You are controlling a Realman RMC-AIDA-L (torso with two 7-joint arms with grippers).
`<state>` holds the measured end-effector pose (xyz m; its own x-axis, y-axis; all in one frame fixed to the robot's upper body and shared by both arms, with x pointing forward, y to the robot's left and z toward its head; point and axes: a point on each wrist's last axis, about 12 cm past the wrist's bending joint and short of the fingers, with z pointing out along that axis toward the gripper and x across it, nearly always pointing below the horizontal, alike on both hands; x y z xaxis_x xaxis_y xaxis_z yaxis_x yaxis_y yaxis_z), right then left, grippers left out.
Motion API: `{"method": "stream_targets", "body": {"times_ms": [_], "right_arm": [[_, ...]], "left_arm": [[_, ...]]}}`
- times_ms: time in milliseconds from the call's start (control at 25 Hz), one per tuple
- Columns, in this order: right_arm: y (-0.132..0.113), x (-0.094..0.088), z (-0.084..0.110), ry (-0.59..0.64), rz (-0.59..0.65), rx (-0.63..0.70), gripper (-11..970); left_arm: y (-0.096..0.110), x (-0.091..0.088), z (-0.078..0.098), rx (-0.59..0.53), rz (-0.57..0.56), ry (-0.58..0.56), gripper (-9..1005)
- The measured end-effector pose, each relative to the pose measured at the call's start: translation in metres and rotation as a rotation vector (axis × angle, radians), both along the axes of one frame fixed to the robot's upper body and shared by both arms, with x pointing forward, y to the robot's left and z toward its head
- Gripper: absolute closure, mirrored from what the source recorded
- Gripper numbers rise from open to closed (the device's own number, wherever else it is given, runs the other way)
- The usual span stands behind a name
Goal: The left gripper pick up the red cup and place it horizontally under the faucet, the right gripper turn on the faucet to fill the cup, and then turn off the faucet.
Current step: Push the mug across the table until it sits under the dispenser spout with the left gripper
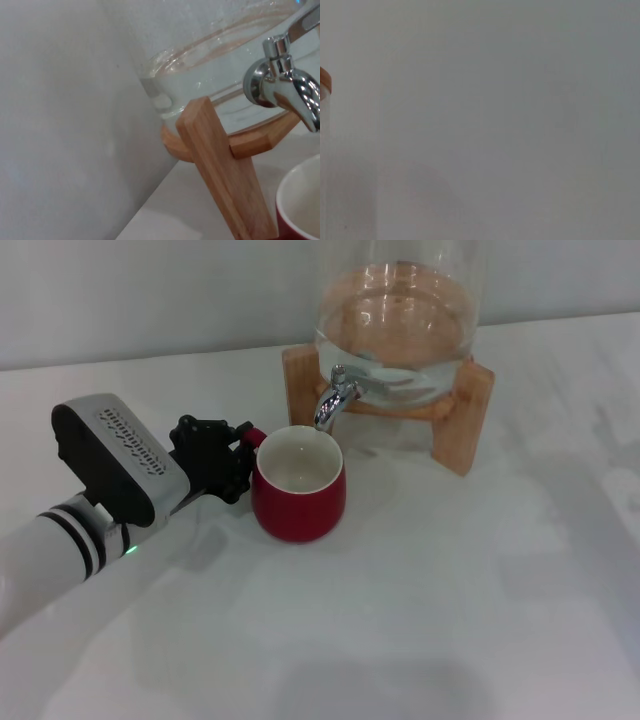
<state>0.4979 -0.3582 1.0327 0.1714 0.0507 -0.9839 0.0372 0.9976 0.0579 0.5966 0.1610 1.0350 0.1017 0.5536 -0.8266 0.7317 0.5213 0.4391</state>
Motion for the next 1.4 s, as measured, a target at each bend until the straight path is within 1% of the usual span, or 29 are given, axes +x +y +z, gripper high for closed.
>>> {"method": "stream_targets", "body": {"times_ms": [920,1400], "right_arm": [[0.001,-0.001,0.001,-0.008,0.005,-0.001,236],[0.002,0.001,0.002,-0.011,0.010,-0.001,236]], "left_arm": [[-0.011,0.004,0.007,-0.001,-0.031,-0.020,903],[-0.010,0.002,0.004,0.002,-0.035,-0.015,903]]}}
